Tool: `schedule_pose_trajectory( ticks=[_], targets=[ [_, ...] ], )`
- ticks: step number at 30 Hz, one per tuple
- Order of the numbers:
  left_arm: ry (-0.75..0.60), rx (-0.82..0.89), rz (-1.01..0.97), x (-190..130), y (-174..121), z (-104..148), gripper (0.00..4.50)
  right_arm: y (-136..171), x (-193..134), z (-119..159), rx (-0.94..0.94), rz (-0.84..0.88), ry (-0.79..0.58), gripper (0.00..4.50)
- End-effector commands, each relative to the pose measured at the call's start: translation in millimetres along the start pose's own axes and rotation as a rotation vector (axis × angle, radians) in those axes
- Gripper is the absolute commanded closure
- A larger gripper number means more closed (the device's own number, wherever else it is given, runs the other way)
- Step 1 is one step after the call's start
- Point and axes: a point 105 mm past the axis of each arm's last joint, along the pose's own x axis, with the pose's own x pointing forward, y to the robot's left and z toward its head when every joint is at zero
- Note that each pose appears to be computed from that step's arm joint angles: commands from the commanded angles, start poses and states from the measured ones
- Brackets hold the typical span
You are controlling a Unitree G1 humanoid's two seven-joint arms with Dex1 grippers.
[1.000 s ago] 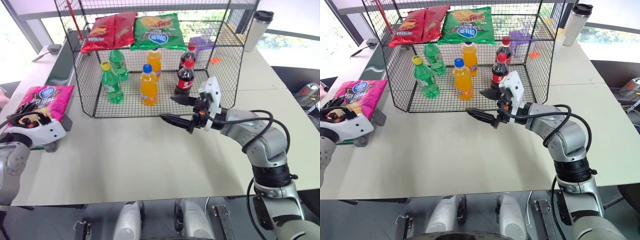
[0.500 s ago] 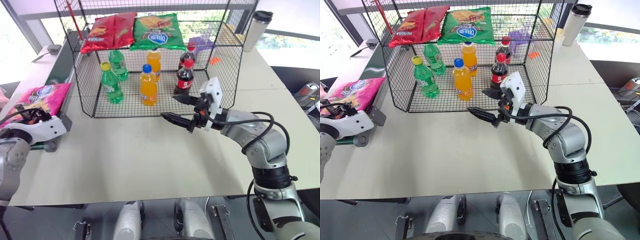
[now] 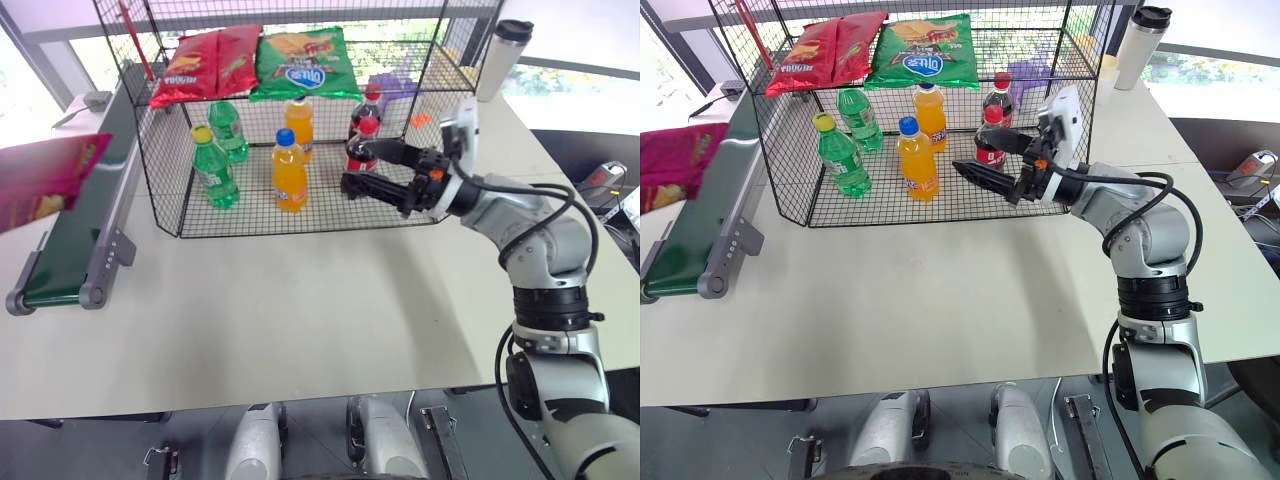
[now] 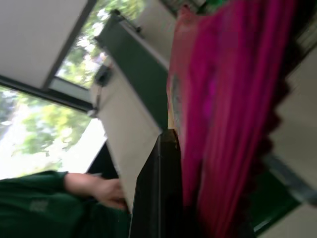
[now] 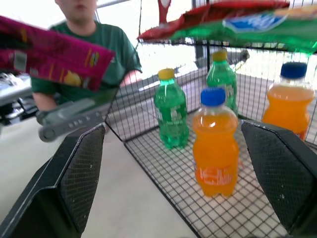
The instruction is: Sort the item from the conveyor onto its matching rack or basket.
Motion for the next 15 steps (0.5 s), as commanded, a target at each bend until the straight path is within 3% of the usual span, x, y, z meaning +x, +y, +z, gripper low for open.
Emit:
schedule_pose_trajectory(
  ticks=[1,6,15],
  targets=[
    [-0.15,-0.073,-0.096,-15,-7,21,4.46,4,-5,19,-0.02,0.041,-0.048,0.0],
    [-0.429,-0.237,-0.323,-2,-37,56,4.46,11,-14,17,0.05,0.096,-0.044,0.0],
    [-0.683,-0.249,-0.606,28,-62,109,4.46,14,-15,19,0.025,0.171,-0.005,0.0]
  ],
)
